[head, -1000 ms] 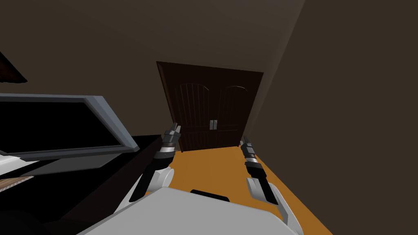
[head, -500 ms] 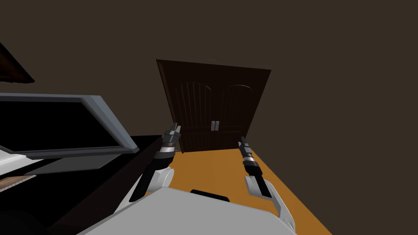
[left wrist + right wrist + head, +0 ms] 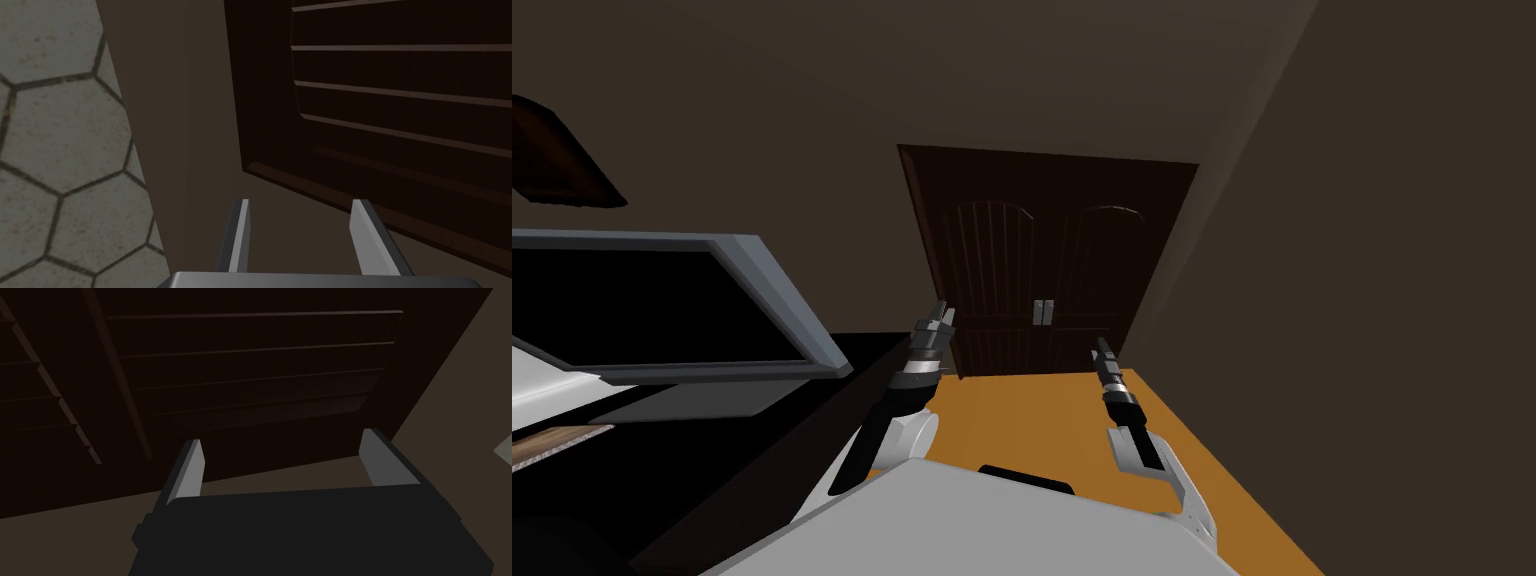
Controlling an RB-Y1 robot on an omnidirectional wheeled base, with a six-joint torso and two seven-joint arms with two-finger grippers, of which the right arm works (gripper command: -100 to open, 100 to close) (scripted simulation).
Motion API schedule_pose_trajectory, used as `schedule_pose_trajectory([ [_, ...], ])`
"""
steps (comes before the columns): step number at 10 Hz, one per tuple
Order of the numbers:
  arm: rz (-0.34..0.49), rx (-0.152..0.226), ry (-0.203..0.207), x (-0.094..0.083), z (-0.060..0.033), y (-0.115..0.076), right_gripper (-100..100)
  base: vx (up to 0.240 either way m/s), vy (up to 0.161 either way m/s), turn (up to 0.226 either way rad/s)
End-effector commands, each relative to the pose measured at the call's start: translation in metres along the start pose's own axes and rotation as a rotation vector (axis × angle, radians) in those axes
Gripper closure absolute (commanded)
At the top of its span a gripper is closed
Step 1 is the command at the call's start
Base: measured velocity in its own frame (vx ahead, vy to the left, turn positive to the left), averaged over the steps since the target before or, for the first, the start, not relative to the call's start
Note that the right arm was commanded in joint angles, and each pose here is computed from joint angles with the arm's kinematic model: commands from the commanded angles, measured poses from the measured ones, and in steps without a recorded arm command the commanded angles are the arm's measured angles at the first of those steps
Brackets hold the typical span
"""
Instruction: Pull the door open
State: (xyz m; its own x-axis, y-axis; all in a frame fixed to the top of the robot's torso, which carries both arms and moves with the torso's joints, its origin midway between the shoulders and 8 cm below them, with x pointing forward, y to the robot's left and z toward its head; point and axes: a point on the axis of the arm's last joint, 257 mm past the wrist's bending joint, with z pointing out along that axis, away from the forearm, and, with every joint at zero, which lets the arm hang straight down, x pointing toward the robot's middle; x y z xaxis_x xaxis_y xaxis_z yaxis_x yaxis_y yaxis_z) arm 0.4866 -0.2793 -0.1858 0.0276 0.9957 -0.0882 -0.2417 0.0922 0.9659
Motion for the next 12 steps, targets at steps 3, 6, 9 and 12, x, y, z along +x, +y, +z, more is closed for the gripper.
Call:
schedule_pose_trajectory([
  [3,0.015,0.044,0.01,0.004,0.0035,-0.022,-100,0.116,0.015,0.059],
  [6,0.033,0.099,0.021,0.009,0.0089,-0.049,-100,0.145,0.008,0.08],
  [9,0.048,0.138,0.029,0.014,0.0121,-0.068,-100,0.159,-0.001,0.078],
  [12,0.062,0.173,0.036,0.019,0.0146,-0.085,-100,0.138,-0.005,0.067],
])
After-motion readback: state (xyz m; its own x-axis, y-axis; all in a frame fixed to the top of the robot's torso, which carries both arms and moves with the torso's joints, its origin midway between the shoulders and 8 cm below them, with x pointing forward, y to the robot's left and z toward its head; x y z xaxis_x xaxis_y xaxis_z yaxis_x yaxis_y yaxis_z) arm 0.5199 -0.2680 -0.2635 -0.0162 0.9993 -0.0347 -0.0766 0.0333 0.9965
